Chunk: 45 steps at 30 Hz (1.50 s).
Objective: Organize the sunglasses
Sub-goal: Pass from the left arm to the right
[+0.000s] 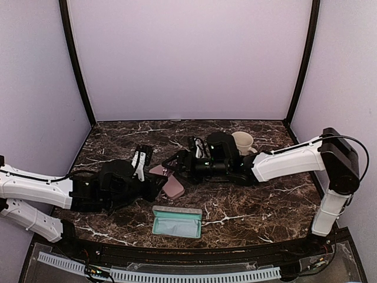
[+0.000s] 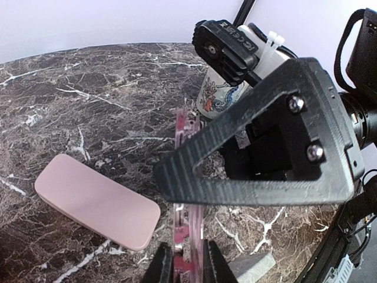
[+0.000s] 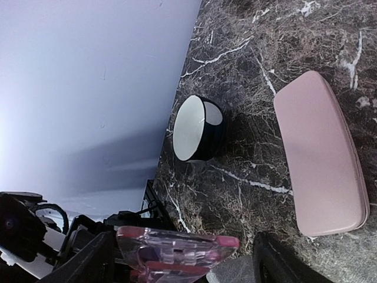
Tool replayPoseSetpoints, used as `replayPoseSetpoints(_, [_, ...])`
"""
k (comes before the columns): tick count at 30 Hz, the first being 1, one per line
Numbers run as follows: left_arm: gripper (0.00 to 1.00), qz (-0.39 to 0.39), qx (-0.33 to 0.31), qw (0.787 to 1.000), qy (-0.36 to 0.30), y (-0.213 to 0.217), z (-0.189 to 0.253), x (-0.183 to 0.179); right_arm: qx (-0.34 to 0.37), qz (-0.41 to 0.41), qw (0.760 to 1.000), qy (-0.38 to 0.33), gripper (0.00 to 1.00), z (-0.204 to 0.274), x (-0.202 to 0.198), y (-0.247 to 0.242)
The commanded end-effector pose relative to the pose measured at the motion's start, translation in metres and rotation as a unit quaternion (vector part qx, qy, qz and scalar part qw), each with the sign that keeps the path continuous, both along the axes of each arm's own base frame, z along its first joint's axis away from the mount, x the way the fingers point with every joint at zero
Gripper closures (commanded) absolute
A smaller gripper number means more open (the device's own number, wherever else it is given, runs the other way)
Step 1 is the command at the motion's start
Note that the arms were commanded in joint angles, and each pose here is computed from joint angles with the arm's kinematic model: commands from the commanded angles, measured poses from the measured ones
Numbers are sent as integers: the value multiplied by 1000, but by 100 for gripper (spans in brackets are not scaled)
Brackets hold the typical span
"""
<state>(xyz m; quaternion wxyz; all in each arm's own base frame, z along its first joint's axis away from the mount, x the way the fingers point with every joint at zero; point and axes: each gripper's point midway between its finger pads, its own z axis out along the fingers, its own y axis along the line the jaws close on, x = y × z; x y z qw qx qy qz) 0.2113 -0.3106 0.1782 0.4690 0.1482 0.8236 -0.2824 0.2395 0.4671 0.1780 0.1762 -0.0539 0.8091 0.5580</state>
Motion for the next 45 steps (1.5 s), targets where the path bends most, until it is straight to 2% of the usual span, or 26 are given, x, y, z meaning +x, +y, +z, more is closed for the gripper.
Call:
replayPoseSetpoints(1, [84,3,-4,1000,-24,-5,23,5,19,7,999,-26,24,24,5,6])
replayPoseSetpoints(5, [84,4,-2,1000,-24,-5,22,6,20,5,999,-26,35,25,6,5])
replayPoseSetpoints(14, [84,4,5,1000,-17,-4,15,5,18,-7,999,-30,38,25,10,4])
replayPoseSetpoints(19, [84,5,6,1000,-12,-3,11,4,17,-7,999,-32,50,25,11,4])
replayPoseSetpoints(24, [83,3,9,1000,-11,-4,9,4,14,-9,999,-32,57,24,12,4])
replayPoseSetpoints(27, [73,-1,9,1000,-11,-5,9,3,3,-11,999,-40,60,22,15,2])
replayPoseSetpoints(33, [31,-17,-13,1000,-9,-5,18,-3,-46,6,997,-68,68,12,18,-8])
replayPoseSetpoints(37, [15,-38,-27,999,-11,-7,25,-10,-65,43,994,-82,70,5,10,-12])
replayPoseSetpoints(45, [9,-162,-73,984,24,-25,42,-40,-94,173,968,-157,70,20,-18,-15])
